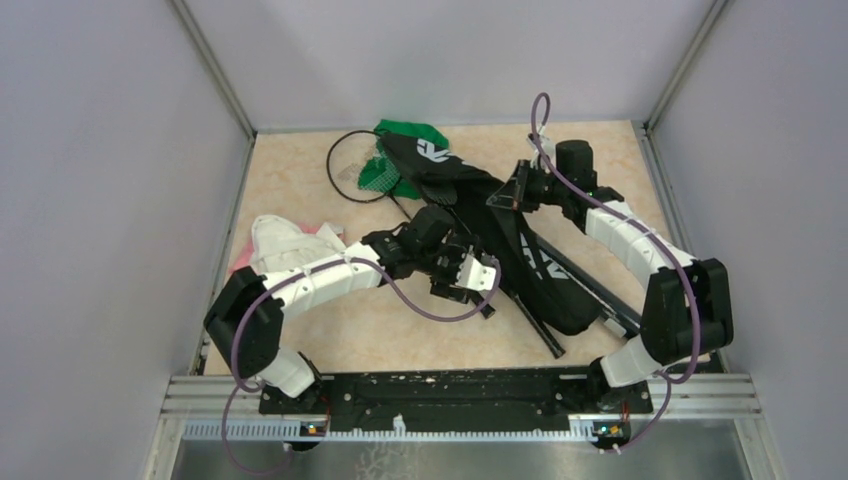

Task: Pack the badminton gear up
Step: Adjust the racket in the racket bag.

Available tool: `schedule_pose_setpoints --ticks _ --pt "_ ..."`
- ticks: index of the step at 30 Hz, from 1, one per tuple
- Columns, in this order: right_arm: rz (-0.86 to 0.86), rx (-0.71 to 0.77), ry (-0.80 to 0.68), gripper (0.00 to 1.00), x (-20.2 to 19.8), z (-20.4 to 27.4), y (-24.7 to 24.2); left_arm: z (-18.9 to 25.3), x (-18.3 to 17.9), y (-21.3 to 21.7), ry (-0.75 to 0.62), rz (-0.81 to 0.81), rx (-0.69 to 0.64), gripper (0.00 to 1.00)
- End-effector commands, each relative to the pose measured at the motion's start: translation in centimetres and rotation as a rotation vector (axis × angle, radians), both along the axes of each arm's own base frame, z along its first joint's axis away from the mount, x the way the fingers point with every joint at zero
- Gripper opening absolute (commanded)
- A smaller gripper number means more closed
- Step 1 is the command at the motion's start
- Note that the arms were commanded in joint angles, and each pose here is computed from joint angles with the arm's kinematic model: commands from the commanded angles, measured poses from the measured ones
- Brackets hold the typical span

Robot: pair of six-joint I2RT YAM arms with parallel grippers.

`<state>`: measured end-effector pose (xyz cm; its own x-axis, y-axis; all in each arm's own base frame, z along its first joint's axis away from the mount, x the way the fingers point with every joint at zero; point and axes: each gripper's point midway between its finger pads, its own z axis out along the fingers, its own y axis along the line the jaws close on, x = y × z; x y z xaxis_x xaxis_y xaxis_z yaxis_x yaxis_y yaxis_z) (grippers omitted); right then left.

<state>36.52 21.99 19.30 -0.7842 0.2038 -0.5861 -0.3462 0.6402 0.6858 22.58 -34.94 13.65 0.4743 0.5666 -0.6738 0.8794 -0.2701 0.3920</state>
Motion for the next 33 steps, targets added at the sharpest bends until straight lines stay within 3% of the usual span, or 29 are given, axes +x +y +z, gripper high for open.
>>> schedule_pose_setpoints --ticks 1,6,12,16,25,33 --pt "0.041 0.043 -0.125 0.00 -0.4 3.5 0.3 1.9 5.1 1.1 -0.178 0.202 -0.022 0.87" --pt "0.033 0.064 -0.140 0.00 -0.6 4.4 0.3 4.5 8.8 2.5 -0.119 0.509 -0.159 0.90" --pt "0.028 0.079 -0.146 0.00 -0.3 5.4 0.5 5.6 10.0 4.7 0.135 0.821 -0.324 0.95" --pt "0.031 0.083 -0.146 0.00 0.1 5.7 0.6 4.2 10.9 6.1 0.336 0.973 -0.344 0.95" --pt "0.025 0.076 -0.154 0.00 0.6 6.0 0.6 2.2 10.1 4.8 0.760 1.068 -0.387 0.97" --pt "0.034 0.079 -0.156 0.00 0.5 5.9 0.7 1.6 12.0 2.8 0.886 1.114 -0.443 0.93"
